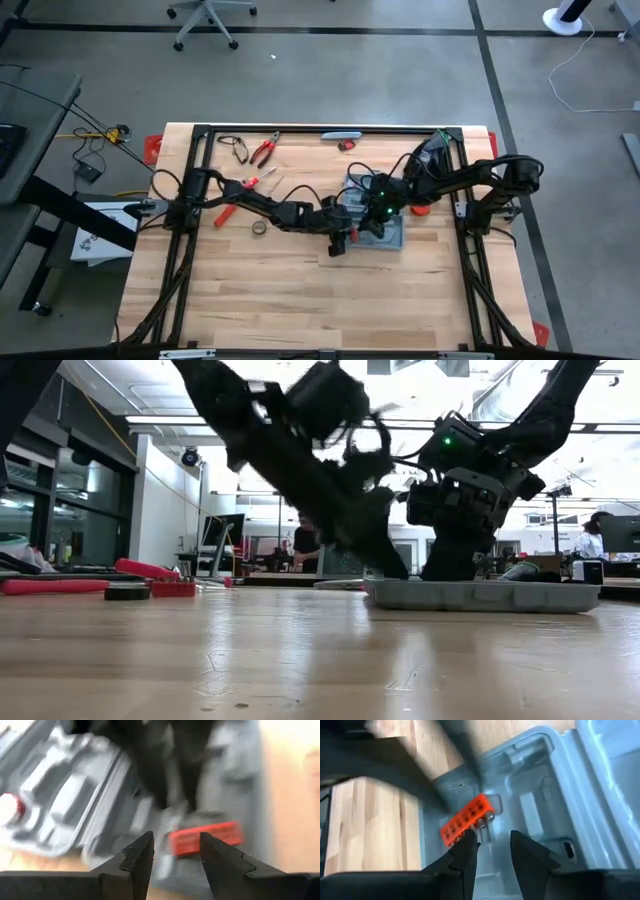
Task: Prefit tool cases
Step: Put the right orange multi-bit set into the gray tool case
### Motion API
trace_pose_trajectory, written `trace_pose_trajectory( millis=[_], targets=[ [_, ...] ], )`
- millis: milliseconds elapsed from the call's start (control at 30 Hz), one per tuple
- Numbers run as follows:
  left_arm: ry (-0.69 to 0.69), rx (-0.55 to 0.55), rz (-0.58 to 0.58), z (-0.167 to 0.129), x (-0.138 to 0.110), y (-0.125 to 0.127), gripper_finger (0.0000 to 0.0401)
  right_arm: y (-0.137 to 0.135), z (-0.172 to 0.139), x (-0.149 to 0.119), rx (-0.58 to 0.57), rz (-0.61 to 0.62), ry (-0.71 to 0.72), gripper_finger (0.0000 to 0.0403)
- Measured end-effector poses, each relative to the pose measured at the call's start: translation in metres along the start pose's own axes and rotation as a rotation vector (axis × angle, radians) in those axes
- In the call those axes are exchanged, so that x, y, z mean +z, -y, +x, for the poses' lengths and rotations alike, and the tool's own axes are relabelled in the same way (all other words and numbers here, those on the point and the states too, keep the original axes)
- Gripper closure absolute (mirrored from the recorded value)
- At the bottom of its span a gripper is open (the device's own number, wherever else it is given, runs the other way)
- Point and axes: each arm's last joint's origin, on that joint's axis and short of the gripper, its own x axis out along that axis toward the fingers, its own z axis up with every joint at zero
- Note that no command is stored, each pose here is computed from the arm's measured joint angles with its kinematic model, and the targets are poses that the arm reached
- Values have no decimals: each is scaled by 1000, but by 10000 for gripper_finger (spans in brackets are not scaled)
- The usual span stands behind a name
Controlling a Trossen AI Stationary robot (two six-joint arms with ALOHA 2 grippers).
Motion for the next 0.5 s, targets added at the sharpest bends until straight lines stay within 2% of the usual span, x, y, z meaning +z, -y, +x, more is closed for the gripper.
trace_pose_trajectory(
  millis=[100, 233, 333, 500],
  targets=[
    [39, -24, 43, -13, 11, 11, 268, -1, 0, 2, 4, 14, 18, 293],
    [-52, 0, 93, -12, -3, 19, 280, -5, 1, 6, 18, 28, 67, 293],
    [-97, 54, 102, -13, -8, 21, 284, -14, 5, 5, -45, 13, 111, 293],
    [-128, 74, 83, -14, -11, 21, 286, -19, 9, -2, -101, 13, 83, 293]
  ],
)
